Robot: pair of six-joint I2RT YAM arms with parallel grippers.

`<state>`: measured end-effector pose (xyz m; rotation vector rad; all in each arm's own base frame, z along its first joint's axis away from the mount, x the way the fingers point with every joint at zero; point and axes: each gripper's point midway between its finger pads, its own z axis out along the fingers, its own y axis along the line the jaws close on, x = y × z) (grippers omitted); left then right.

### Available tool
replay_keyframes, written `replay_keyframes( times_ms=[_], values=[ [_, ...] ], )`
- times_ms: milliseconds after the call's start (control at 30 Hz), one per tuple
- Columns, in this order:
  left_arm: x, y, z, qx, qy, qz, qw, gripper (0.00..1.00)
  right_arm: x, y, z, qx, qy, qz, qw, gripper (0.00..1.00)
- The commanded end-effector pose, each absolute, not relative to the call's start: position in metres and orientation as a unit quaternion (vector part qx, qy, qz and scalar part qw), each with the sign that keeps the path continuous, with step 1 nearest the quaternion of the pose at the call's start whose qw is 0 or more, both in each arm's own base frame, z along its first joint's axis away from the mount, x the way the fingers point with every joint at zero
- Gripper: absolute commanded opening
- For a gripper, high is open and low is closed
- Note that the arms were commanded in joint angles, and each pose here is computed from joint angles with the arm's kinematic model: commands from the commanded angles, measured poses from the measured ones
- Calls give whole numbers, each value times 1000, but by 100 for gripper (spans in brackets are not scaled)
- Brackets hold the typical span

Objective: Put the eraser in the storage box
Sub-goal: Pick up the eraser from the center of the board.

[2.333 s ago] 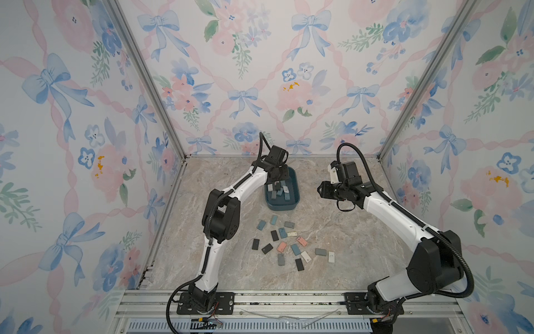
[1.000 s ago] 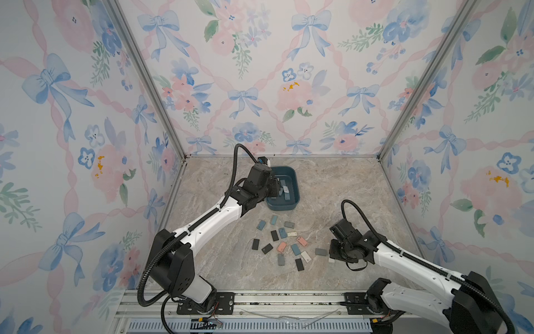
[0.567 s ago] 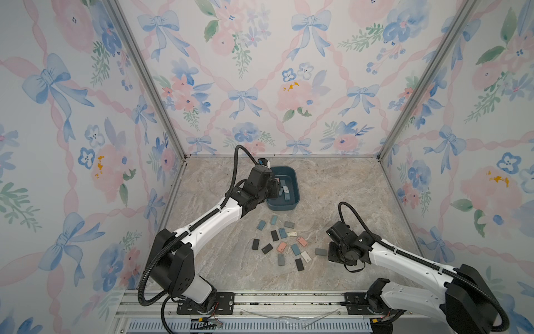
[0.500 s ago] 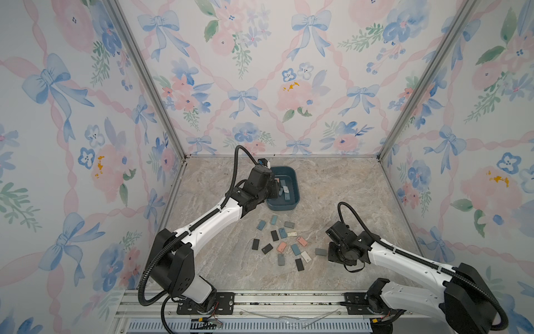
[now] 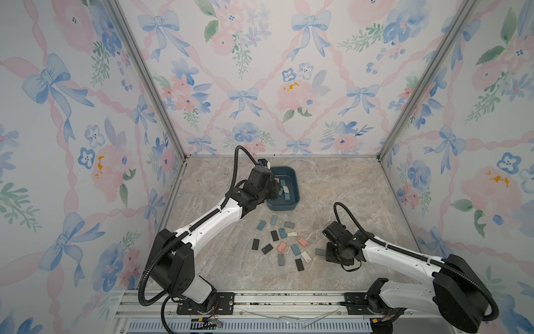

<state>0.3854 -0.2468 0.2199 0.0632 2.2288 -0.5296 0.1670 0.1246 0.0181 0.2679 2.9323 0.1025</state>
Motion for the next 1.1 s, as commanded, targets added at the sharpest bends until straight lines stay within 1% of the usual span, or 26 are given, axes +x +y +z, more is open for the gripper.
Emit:
replay_keyframes(
  times_ms=[0, 133, 300, 433, 567, 733, 900, 1067],
  values=[
    [382, -245, 224, 21, 882, -213, 420, 44, 162, 127, 11, 85, 992, 28, 85, 46],
    [382, -244, 223, 21, 883, -211, 419, 44, 160, 125, 8, 83, 993, 19, 79, 44],
    [382, -245, 220, 22, 884, -211, 416, 44, 160, 127, 7, 83, 993, 20, 78, 32],
    [382, -244, 219, 22, 885, -208, 416, 44, 161, 128, 9, 82, 993, 21, 81, 27],
    [382, -244, 217, 23, 886, -206, 415, 44, 163, 129, 13, 80, 993, 22, 85, 24],
    [382, -243, 215, 23, 887, -205, 414, 44, 169, 127, 24, 71, 993, 13, 97, 26],
    [382, -241, 214, 20, 887, -199, 415, 44, 181, 125, 46, 63, 991, 12, 119, 26],
    [381, -239, 210, 19, 889, -196, 413, 44, 204, 128, 74, 60, 986, 30, 150, 26]
  ],
)
